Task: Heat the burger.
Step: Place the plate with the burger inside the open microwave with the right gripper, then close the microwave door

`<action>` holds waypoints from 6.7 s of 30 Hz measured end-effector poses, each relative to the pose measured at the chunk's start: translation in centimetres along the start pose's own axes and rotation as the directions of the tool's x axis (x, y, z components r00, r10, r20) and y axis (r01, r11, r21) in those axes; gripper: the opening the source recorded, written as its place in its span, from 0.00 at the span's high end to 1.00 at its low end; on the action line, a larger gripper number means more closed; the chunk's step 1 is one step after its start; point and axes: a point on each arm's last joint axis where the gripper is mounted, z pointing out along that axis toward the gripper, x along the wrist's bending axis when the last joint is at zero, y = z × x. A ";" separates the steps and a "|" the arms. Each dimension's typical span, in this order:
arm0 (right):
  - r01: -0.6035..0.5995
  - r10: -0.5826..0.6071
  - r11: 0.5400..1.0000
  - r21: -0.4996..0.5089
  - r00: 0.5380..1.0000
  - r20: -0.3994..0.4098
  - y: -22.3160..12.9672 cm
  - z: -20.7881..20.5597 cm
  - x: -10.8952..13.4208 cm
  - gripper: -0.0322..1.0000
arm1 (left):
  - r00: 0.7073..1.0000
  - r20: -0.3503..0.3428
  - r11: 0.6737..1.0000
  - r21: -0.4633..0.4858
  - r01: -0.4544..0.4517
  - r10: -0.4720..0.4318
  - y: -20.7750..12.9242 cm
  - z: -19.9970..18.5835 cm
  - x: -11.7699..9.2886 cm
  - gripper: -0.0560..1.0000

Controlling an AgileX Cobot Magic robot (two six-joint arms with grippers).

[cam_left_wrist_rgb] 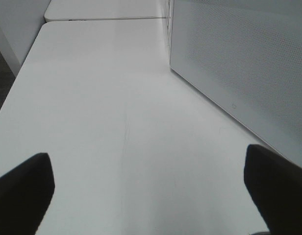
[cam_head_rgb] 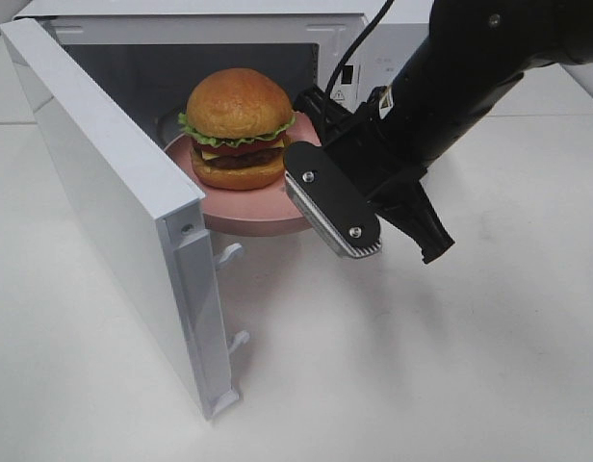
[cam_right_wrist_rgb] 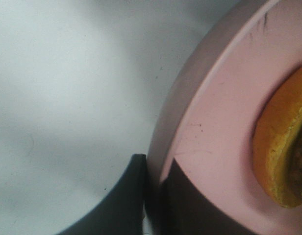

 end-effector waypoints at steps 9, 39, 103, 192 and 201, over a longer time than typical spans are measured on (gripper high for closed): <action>-0.011 0.011 1.000 -0.002 1.000 -0.016 -0.2 1.4 -1.6 0.90 | 1.000 0.000 1.000 0.000 0.000 0.000 0.0 0.0 0.0 0.03; -0.110 0.109 0.993 0.039 0.994 0.015 -1.1 6.1 -6.5 0.90 | 1.000 0.000 1.000 0.000 0.000 0.000 0.0 0.0 0.0 0.03; -0.314 0.296 0.945 0.088 0.939 0.174 -4.4 13.2 -13.0 0.56 | 1.000 0.000 1.000 0.000 0.000 0.000 0.0 0.0 0.0 0.03; -0.997 0.992 -0.079 -0.009 -0.080 0.098 0.0 -12.3 9.6 0.23 | 1.000 0.000 1.000 0.000 0.000 0.000 0.0 0.0 0.0 0.03; -0.990 0.985 -0.138 0.000 -0.137 0.104 0.5 -16.1 12.4 0.23 | 1.000 0.000 1.000 0.000 0.000 0.000 0.0 0.0 0.0 0.03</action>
